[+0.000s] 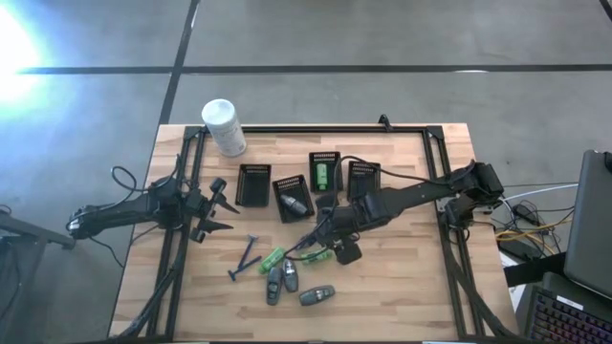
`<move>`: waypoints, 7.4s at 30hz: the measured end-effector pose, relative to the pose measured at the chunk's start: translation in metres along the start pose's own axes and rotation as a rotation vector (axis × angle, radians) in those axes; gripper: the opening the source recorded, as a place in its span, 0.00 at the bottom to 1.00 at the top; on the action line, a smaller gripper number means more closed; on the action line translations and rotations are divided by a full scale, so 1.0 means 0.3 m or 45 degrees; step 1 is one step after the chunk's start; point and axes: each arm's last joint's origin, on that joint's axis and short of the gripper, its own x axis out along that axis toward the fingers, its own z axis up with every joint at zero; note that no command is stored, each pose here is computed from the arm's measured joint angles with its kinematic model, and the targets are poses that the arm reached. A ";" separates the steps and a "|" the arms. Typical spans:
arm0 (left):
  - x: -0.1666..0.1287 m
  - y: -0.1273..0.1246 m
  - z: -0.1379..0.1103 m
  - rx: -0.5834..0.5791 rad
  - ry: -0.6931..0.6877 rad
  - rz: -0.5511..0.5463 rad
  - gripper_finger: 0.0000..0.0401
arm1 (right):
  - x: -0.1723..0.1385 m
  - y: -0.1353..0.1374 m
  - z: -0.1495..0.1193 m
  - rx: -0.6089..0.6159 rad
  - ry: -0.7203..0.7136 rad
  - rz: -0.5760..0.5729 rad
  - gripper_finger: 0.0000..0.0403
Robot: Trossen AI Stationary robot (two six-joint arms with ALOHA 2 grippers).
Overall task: Pick & Place Travel size toiletries
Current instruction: Put the right deodorant into the middle left bin
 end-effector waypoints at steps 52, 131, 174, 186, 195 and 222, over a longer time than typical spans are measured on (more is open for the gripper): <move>0.000 0.000 0.001 0.002 -0.004 0.000 0.53 | 0.019 -0.001 0.016 0.003 -0.053 -0.010 0.90; 0.000 0.000 0.001 0.002 -0.003 0.001 0.53 | 0.268 0.479 0.057 0.356 -0.114 0.171 0.90; 0.000 0.000 0.001 0.002 -0.002 0.000 0.53 | 0.392 0.464 0.030 0.443 -0.111 0.113 0.90; 0.000 0.000 0.001 0.002 -0.002 0.001 0.53 | 0.454 0.474 -0.013 0.440 -0.074 0.106 0.90; 0.000 0.000 0.001 0.002 -0.002 0.001 0.53 | 0.439 0.472 0.016 0.451 -0.106 0.117 0.86; 0.000 0.000 0.001 0.002 -0.003 0.001 0.53 | 0.472 0.477 0.002 0.678 -0.066 0.111 0.57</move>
